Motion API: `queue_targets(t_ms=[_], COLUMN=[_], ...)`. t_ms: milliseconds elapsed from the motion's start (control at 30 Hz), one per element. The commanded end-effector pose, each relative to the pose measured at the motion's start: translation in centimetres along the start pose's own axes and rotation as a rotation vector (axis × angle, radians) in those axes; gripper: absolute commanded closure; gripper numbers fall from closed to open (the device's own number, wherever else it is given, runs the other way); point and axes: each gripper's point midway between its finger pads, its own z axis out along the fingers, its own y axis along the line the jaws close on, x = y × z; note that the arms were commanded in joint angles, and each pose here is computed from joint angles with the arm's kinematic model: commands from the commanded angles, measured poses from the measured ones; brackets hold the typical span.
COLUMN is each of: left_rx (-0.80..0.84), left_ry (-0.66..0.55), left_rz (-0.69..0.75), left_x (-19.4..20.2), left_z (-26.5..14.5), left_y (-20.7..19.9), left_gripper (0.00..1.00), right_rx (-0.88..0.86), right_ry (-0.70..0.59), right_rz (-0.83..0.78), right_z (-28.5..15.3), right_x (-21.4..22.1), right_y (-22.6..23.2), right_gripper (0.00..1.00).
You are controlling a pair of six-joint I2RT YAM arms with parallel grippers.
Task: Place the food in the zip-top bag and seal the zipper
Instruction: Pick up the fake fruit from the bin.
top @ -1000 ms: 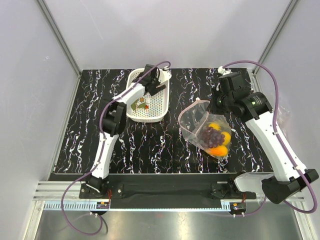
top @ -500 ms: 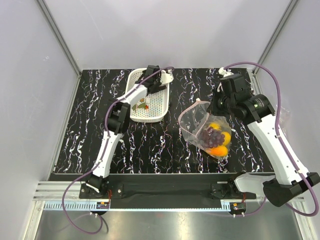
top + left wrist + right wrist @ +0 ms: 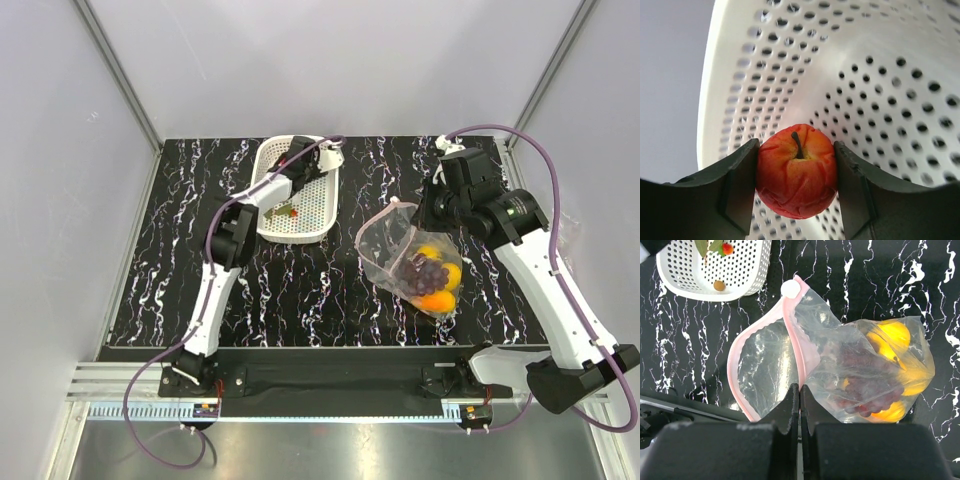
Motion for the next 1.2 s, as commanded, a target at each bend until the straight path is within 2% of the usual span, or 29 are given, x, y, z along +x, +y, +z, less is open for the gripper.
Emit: queue_targets(t_ms=[0, 133, 233, 300, 400, 467, 600, 633, 800, 867, 900, 933, 967, 1000, 1067, 1167], left_rx=[-0.131, -0.177, -0.168, -0.112, -0.035, 0.009, 0.067, 0.066, 0.158, 0.205, 0.236, 0.266, 0.318, 0.356, 0.429, 0.518], left_ry=[-0.116, -0.125, -0.135, -0.128, -0.178, -0.246, -0.341, -0.387, -0.443, -0.561, -0.572, -0.668, -0.692, -0.703, -0.801, -0.86], left_rz=[-0.134, -0.153, -0.219, -0.336, -0.516, -0.584, -0.574, -0.582, -0.701, -0.778, -0.803, -0.814, -0.886, -0.903, -0.964, -1.046], left_x=[-4.1, -5.5, -6.7, -6.9, -9.4, -12.1, -15.2, -16.3, -16.4, -17.8, -17.4, -18.5, -19.0, -18.9, -20.2, -21.0], left_z=[-5.8, -10.8, -14.0, -15.5, -19.1, -22.3, -27.4, -29.7, -34.1, -37.3, -37.6, -39.8, -40.7, -41.0, -43.4, -45.0], left_y=[6.7, 8.5, 9.2, 8.3, 7.1, 5.6, 1.9, 2.2, -0.1, 0.3, -0.7, -0.1, -0.5, -1.4, -1.3, -2.0], left_gripper=[0.69, 0.68, 0.64, 0.64, 0.65, 0.67, 0.65, 0.65, 0.66, 0.66, 0.66, 0.66, 0.67, 0.67, 0.7, 0.71], right_rx=[-0.048, -0.067, -0.063, -0.062, -0.053, -0.052, -0.055, -0.056, -0.057, -0.057, -0.062, -0.064, -0.065, -0.068, -0.067, -0.07], right_ry=[-0.034, -0.02, -0.012, -0.014, -0.022, -0.026, -0.026, -0.027, -0.03, -0.039, -0.037, -0.041, -0.044, -0.046, -0.048, -0.047], right_rz=[-0.009, -0.008, -0.01, -0.009, -0.008, -0.006, -0.003, 0.0, 0.008, 0.011, 0.008, 0.011, 0.013, 0.014, 0.014, 0.017], right_z=[-0.1, 0.2, 0.5, 0.5, 0.8, 0.7, 0.5, 0.4, 0.0, -0.3, -0.2, -0.4, -0.5, -0.5, -0.6, -0.6], right_x=[-0.9, -0.7, -0.5, -0.4, -0.5, -0.5, -0.5, -0.5, 0.1, 0.0, 0.1, 0.1, 0.0, 0.0, 0.0, 0.1], right_y=[1.0, 1.4, 1.3, 1.3, 1.1, 1.1, 1.1, 1.1, 0.9, 0.8, 0.9, 0.9, 0.9, 1.0, 0.9, 1.0], right_gripper=[1.0, 1.0, 1.0, 1.0, 1.0, 1.0, 1.0, 1.0, 1.0, 1.0, 1.0, 1.0, 1.0, 1.0, 1.0, 1.0])
